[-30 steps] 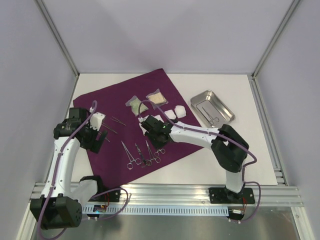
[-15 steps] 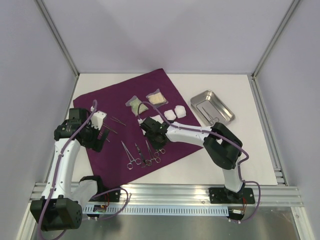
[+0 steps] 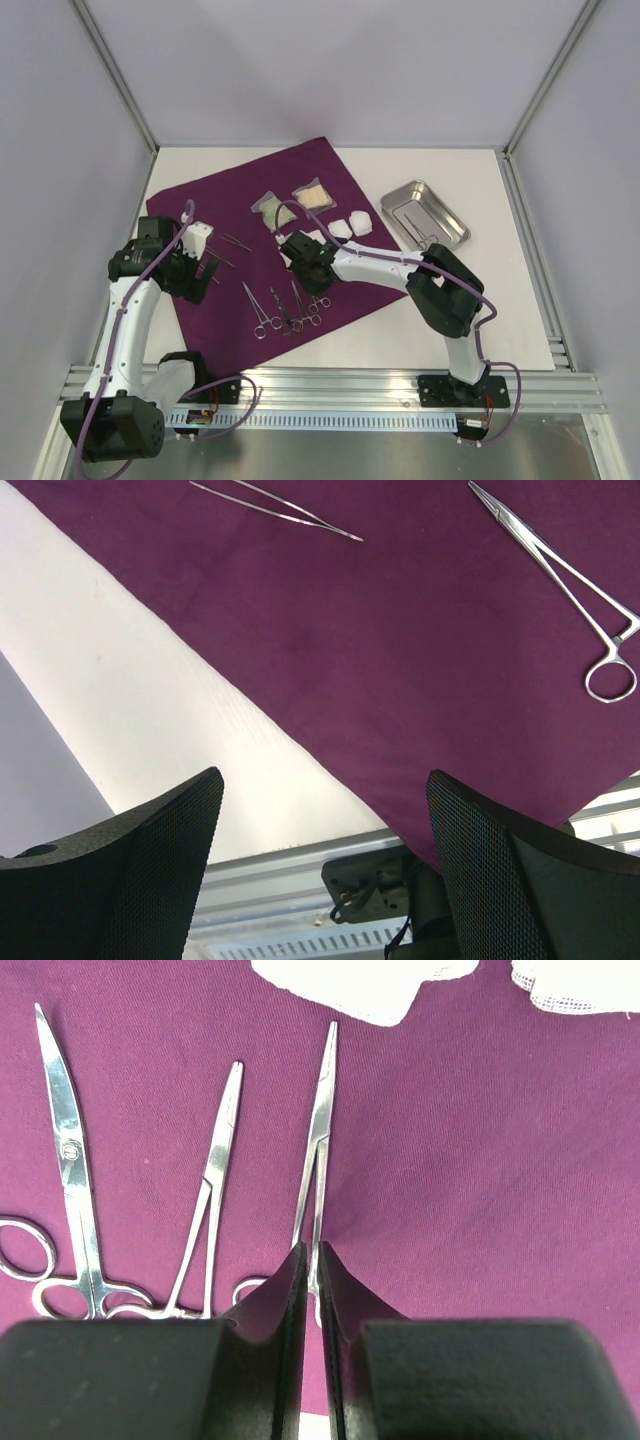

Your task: Prepare the surgical pack

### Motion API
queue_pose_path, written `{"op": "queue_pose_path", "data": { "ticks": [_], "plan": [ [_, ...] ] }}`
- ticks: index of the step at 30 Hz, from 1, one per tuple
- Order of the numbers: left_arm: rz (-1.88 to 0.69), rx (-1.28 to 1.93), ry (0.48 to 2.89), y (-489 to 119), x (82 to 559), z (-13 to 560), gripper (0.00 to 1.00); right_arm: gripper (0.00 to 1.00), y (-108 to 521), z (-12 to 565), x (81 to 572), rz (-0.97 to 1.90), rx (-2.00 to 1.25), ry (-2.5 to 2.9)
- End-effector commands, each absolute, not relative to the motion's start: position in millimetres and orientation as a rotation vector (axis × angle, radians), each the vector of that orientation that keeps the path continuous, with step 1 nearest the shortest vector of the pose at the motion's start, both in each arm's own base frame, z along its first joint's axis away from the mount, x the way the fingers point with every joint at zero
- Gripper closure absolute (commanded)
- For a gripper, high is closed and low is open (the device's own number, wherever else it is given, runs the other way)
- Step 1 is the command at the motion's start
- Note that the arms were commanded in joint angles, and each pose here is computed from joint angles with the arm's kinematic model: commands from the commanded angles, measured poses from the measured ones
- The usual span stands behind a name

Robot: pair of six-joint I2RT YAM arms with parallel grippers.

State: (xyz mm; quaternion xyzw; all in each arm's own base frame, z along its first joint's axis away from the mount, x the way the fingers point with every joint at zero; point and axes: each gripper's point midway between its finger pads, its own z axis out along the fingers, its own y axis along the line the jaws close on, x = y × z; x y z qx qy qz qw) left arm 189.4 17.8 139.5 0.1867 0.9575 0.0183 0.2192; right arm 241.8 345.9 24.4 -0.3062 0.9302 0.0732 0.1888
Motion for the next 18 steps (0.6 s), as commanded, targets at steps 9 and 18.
{"op": "queue_pose_path", "data": {
  "ticks": [9, 18],
  "plan": [
    [0.052, 0.528, 2.599, 16, 196, 147, 0.08, 0.91, 335, -1, 247, 0.113, -0.869, 2.65],
    [0.067, 0.531, 2.594, 18, 196, 150, 0.08, 1.0, 326, -27, 238, 0.066, -0.918, 2.707]
  ]
}}
